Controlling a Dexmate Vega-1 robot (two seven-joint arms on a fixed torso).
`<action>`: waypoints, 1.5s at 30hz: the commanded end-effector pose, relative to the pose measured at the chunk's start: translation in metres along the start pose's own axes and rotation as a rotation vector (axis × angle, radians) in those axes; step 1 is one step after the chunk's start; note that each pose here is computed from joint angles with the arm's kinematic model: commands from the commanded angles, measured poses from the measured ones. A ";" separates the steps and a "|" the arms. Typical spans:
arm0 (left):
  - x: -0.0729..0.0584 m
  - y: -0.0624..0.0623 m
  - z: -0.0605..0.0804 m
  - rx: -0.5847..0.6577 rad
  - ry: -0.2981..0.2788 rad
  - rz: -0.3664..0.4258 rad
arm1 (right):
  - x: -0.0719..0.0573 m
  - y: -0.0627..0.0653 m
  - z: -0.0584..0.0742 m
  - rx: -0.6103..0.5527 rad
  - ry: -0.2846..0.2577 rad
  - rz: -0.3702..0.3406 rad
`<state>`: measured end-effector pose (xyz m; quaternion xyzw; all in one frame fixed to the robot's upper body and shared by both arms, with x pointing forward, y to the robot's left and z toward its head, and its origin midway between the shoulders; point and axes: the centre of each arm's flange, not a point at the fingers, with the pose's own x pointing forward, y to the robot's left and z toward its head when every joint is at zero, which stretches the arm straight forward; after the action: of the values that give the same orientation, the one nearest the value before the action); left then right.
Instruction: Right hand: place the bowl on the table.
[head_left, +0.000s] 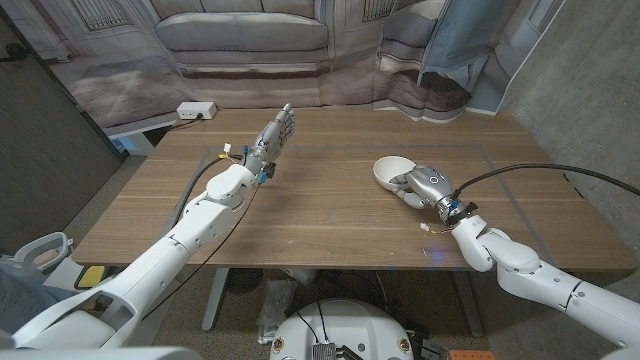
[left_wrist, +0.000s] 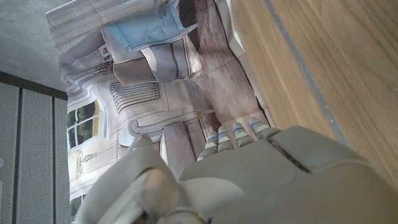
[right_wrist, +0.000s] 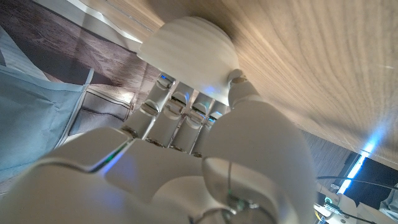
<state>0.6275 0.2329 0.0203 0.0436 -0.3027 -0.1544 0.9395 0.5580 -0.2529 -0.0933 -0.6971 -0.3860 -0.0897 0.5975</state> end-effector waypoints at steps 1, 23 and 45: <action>0.006 0.001 -0.002 -0.001 0.011 -0.010 | 0.001 -0.003 -0.001 0.008 0.003 0.015; 0.012 0.002 -0.007 -0.004 0.025 -0.016 | 0.002 -0.002 -0.002 -0.002 0.009 0.064; 0.016 0.002 -0.008 -0.006 0.024 -0.020 | 0.003 -0.010 -0.005 -0.027 0.007 0.090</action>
<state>0.6434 0.2315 0.0221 0.0448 -0.2894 -0.1618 0.9424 0.5581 -0.2543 -0.0858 -0.7157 -0.3557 -0.0718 0.5968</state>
